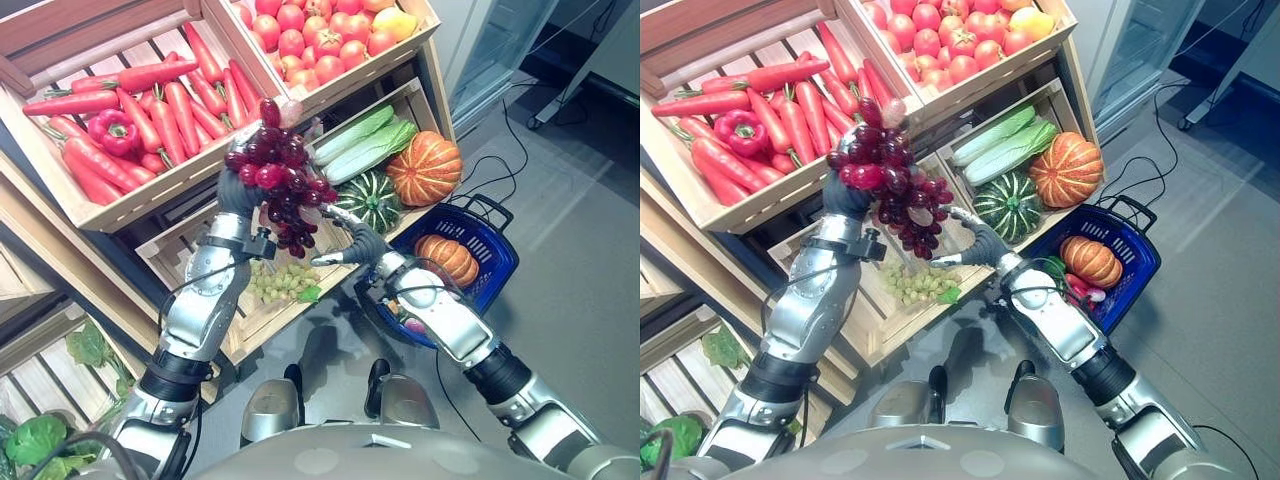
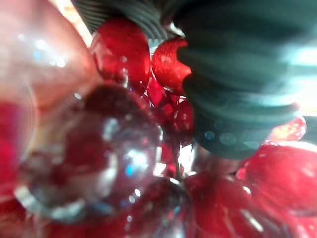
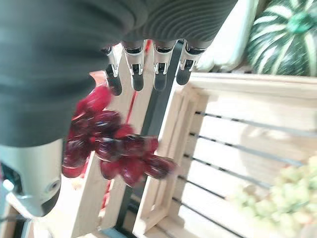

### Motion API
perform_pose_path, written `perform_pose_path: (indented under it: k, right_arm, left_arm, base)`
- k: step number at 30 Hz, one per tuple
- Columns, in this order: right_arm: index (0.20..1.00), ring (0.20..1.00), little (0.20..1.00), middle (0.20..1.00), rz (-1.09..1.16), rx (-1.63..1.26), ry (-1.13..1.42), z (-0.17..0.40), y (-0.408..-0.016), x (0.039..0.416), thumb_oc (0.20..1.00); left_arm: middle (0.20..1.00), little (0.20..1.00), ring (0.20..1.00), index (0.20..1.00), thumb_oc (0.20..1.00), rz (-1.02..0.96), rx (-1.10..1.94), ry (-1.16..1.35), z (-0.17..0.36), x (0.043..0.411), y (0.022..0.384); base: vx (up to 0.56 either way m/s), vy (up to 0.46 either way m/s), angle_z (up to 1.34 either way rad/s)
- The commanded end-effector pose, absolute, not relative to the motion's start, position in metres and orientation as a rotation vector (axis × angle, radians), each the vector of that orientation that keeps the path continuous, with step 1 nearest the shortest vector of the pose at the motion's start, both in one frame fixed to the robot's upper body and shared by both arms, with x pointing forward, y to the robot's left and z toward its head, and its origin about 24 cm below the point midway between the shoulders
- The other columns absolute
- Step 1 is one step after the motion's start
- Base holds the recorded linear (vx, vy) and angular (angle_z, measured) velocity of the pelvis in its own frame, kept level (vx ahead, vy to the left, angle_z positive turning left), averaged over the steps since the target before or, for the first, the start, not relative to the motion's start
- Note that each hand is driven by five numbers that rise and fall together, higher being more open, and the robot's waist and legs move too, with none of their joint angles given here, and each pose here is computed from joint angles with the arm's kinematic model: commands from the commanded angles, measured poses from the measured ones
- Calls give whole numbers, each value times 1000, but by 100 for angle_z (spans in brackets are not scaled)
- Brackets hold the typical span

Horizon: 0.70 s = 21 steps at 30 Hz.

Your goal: Pick up fruits and vegetables into the basket

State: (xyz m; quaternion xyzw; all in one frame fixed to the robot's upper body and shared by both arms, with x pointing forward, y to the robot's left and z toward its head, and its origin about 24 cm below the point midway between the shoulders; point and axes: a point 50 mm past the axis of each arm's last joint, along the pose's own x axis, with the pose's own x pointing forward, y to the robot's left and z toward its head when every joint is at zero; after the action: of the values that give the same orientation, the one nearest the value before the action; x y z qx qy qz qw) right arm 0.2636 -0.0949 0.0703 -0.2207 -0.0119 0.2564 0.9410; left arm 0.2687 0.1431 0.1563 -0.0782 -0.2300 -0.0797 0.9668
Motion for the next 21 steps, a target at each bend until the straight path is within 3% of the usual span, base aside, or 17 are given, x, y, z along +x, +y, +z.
perform_pose_path:
  k: [1, 5, 8, 12, 21]
  right_arm:
    - [1000, 1000, 1000, 1000, 479, -342, -245, 108, -93, 258, 1000]
    - [1000, 1000, 1000, 1000, 278, -260, -174, 92, -120, 253, 1000]
    - [1000, 1000, 1000, 1000, 255, -263, -55, 71, -126, 251, 1000]
    - [1000, 1000, 1000, 1000, 315, -321, 74, 43, -120, 246, 1000]
    - [1000, 1000, 1000, 1000, 364, -300, -20, 52, -83, 259, 1000]
  left_arm:
    - [200, 200, 200, 200, 200, -115, -102, -678, 188, 262, 159]
    - [200, 200, 200, 200, 200, -50, -123, -718, 188, 255, 171]
    - [200, 200, 200, 200, 200, -31, -149, -737, 189, 252, 175]
    - [200, 200, 200, 200, 200, -66, -199, -774, 198, 249, 173]
    - [200, 200, 200, 200, 200, -241, -298, -764, 209, 256, 135]
  base:
    - [0, 0, 0]
    - [-5, 54, -2]
    - [-24, 57, -12]
    - [-34, 32, -11]
    - [-7, 4, -3]
